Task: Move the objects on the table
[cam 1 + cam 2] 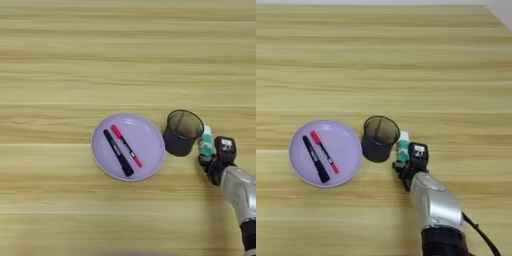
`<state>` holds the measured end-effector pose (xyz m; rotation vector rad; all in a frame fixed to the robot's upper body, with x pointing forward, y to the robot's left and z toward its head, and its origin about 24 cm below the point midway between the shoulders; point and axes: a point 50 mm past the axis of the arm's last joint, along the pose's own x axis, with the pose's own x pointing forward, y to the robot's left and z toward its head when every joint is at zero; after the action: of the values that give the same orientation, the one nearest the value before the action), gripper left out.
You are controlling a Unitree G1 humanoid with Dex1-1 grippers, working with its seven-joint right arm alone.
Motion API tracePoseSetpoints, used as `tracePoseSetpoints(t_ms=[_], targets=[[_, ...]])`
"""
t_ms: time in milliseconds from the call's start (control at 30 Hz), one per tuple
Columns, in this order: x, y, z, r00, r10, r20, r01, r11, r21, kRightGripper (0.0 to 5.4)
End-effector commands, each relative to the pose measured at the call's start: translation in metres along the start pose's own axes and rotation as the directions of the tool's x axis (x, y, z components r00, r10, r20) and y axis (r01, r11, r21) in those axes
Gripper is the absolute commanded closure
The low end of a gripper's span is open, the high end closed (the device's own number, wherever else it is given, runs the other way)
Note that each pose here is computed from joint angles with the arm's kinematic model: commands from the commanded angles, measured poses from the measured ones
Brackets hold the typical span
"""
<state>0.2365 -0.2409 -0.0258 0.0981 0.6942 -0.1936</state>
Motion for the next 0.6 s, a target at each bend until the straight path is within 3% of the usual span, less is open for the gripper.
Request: tracePoseSetpoints(t_ms=[33, 600], targets=[[-0.006, -0.006, 0.05, 0.974, -0.023, 0.226, 0.033, 0.999, -0.041, 3.74], [-0.024, -0.017, 0.076, 0.905, -0.069, 0.42, 0.098, 0.994, -0.047, 3.74]])
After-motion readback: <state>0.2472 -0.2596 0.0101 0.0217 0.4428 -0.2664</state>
